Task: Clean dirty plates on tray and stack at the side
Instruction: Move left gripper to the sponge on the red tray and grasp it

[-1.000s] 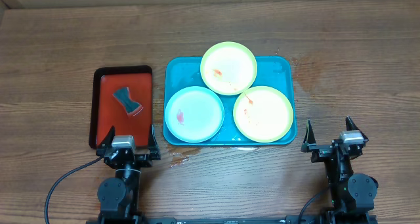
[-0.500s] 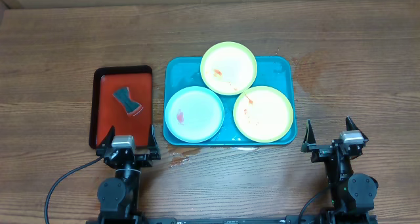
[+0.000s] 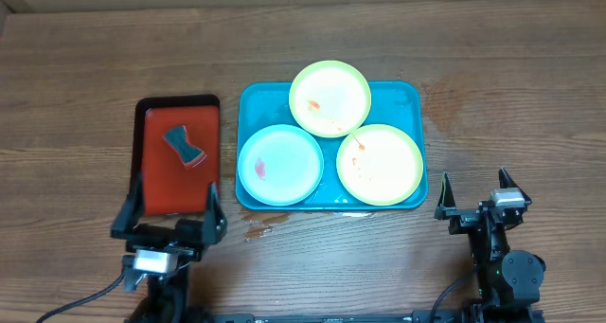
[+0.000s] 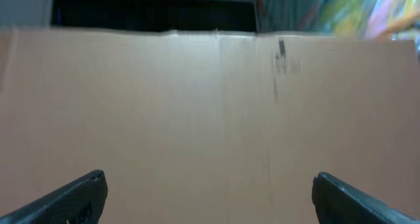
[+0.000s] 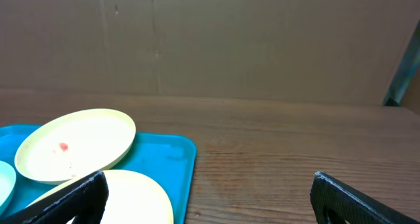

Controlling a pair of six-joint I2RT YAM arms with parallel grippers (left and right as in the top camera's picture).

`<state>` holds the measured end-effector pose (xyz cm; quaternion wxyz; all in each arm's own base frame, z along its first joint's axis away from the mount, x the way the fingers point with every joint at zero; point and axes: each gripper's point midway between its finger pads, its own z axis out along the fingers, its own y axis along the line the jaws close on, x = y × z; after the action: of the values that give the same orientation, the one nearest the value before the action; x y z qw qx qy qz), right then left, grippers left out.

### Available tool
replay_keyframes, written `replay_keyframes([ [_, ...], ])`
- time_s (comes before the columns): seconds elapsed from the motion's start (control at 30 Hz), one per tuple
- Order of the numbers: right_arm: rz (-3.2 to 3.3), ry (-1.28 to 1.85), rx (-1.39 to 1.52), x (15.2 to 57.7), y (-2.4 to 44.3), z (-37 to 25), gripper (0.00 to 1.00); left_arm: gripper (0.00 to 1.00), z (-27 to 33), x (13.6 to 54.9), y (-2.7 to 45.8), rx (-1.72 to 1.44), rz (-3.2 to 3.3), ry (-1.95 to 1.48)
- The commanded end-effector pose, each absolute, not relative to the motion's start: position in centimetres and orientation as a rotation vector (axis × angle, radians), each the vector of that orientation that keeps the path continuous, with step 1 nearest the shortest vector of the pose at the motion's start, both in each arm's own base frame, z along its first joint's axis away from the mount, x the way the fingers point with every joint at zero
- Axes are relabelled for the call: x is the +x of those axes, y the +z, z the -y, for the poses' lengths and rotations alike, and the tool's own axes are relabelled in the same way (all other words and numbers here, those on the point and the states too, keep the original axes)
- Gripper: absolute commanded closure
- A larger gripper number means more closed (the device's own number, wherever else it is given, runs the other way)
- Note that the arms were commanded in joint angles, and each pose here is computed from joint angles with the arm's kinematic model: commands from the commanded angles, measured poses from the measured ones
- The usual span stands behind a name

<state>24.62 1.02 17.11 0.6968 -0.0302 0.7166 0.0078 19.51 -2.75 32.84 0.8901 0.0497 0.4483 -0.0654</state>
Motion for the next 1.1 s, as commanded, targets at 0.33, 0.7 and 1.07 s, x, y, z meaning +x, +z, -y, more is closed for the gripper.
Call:
replay_keyframes([
  [0.33,-1.594,0.013,-0.063,24.6,17.0,-1.0,0.00,0.00,4.2,30.7,36.6,0.302,-1.647,-0.062],
  [0.7,-1.594,0.013,-0.063,24.6,17.0,-1.0,0.00,0.01,-3.0,37.5,27.6,-0.206,-2.208,0.201],
  [1.07,-1.594,0.013,-0.063,24.6,17.0,-1.0,0.00,0.01,-6.4,38.4,19.3,-0.738,-2.368,0.009],
])
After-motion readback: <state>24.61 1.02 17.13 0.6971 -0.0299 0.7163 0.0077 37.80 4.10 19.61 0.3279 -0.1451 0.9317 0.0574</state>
